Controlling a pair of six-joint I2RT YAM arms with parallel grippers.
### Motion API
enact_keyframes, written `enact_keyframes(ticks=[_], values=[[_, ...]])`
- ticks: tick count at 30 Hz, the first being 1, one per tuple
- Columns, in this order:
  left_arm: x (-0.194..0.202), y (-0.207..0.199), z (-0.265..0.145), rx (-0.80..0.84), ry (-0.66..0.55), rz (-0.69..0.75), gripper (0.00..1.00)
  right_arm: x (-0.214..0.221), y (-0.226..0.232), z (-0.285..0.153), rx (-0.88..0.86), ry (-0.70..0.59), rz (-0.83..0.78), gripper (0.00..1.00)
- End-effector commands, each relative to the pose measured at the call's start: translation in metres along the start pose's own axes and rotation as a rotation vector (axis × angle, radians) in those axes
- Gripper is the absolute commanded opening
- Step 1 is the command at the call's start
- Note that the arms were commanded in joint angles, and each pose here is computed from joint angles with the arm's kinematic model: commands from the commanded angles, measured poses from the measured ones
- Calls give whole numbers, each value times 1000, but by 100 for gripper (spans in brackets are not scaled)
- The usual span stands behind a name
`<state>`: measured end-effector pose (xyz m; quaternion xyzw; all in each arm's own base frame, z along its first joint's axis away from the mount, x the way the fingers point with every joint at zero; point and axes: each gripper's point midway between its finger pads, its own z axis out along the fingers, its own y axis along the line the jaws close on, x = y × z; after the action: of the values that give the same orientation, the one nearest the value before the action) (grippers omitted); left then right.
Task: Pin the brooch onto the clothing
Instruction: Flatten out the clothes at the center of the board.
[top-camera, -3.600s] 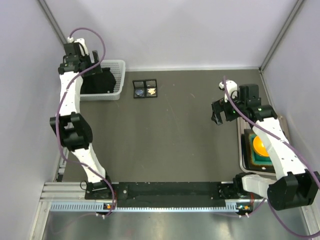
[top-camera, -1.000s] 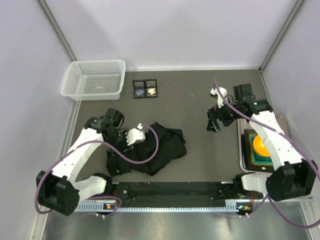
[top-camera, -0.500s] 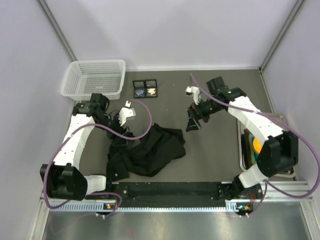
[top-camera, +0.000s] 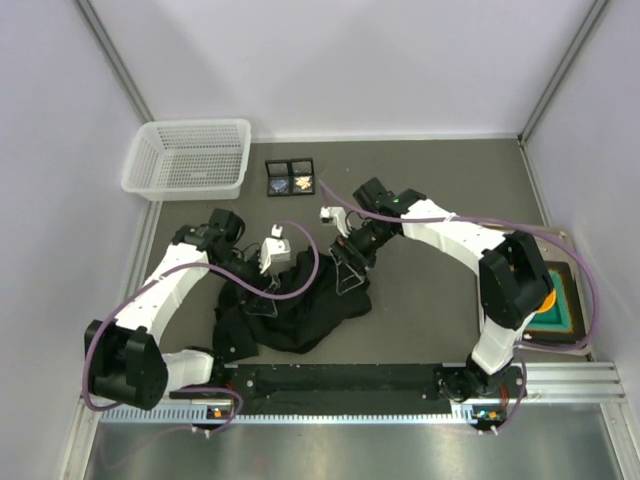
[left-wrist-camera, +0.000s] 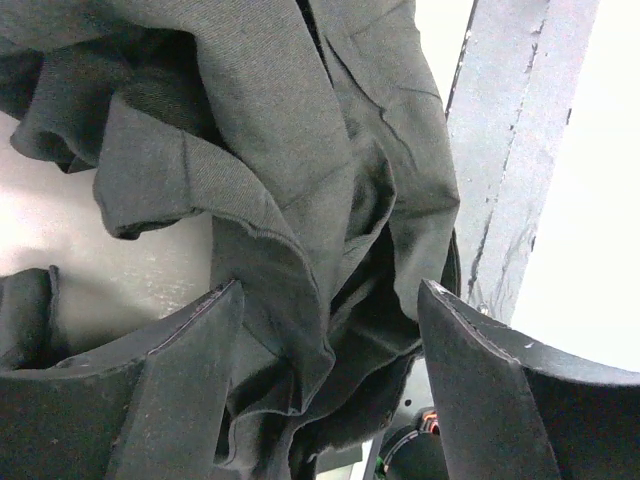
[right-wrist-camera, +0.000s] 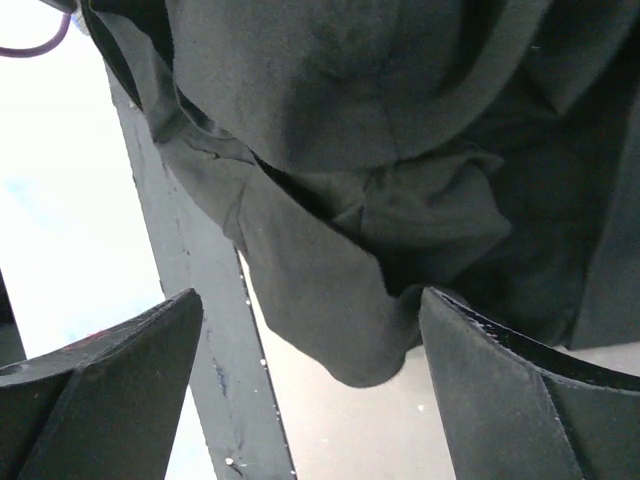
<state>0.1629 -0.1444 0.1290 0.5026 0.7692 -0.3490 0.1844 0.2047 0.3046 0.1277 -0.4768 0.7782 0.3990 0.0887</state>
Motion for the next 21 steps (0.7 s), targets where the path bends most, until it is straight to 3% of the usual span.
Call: enact_keyframes(ticks=[1, 2, 3, 4, 6, 7, 10, 15, 21], values=[[-8, 13, 7, -81, -23, 40, 72, -5, 21, 22, -60, 4, -41, 76], [-6, 17, 7, -99, -10, 40, 68, -1, 17, 25, -36, 18, -34, 67], [-8, 21, 7, -117, -13, 38, 51, -2, 15, 26, -23, 19, -33, 56], [-11, 24, 5, -130, -13, 40, 42, -2, 13, 25, -11, 19, -11, 32], [-16, 28, 1, -162, -21, 25, 19, -7, 6, 18, 50, 8, -9, 6], [-26, 29, -5, -180, -39, 43, 12, -9, 3, 12, 73, -3, 0, 0], [-55, 41, -33, -296, -91, 29, 0, -23, -7, -26, 138, -103, 28, 0], [-114, 31, -86, -405, -286, 87, 0, -33, -30, -117, 315, -305, 56, 0], [-170, 15, -137, -528, -481, 185, 0, -26, -36, -171, 463, -389, 40, 0]])
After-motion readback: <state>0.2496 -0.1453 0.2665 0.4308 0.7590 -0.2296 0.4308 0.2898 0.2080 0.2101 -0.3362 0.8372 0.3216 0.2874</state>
